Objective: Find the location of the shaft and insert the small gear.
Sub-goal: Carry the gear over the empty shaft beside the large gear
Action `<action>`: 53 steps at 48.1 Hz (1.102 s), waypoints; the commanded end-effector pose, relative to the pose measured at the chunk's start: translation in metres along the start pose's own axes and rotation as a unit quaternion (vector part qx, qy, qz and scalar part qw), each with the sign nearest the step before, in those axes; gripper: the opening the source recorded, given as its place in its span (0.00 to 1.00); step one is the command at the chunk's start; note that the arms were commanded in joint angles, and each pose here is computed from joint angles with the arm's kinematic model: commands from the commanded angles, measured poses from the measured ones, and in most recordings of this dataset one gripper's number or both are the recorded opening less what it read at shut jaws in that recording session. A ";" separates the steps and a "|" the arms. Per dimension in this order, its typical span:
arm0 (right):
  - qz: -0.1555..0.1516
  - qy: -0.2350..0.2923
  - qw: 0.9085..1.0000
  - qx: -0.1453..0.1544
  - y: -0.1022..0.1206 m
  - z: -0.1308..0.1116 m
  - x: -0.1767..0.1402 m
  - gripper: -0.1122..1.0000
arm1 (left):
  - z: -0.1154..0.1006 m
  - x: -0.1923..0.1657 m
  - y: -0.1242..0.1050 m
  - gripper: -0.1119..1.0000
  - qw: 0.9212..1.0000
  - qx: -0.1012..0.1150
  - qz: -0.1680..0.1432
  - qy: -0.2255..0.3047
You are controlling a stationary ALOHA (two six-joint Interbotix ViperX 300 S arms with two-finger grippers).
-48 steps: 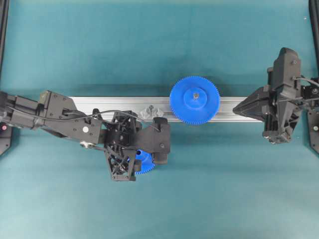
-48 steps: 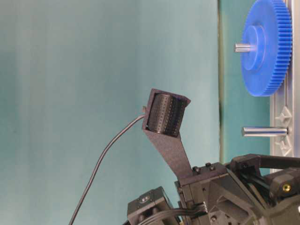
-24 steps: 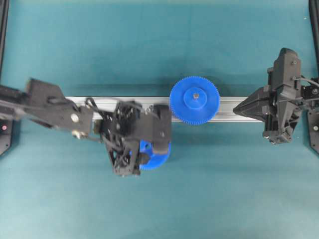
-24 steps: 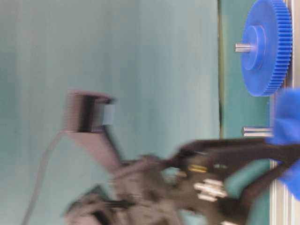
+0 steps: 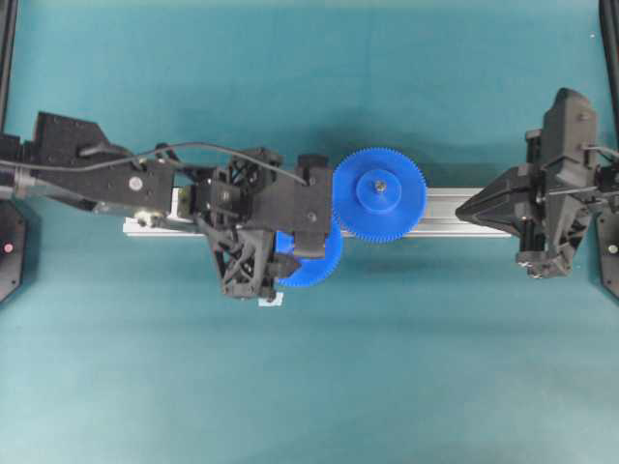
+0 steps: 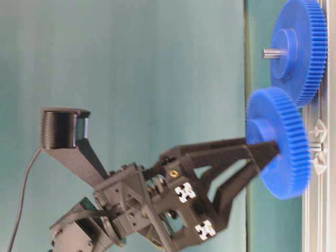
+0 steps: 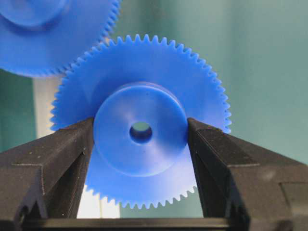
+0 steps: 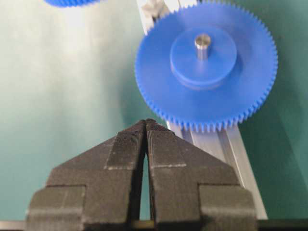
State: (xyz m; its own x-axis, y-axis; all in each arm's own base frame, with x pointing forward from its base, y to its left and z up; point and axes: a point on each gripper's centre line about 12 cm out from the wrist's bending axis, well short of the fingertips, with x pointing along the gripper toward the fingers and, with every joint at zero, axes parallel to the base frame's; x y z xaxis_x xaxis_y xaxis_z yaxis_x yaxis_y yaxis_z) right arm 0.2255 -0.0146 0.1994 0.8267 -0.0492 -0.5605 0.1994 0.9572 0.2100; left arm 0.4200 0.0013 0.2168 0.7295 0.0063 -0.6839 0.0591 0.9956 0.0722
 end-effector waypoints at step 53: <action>0.001 -0.026 1.000 0.009 -0.003 0.000 -0.009 0.16 | 0.028 -0.026 0.028 0.70 0.999 0.013 0.017 0.043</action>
State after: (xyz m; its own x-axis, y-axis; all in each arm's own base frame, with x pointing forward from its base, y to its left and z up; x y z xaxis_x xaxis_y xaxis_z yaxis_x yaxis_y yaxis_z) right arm 0.2157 -0.0161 0.2000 0.8437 -0.0589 -0.5335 0.2027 0.9553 0.2152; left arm 0.4205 0.0243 0.2522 0.6540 0.0452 -0.7551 0.0575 0.9924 0.1092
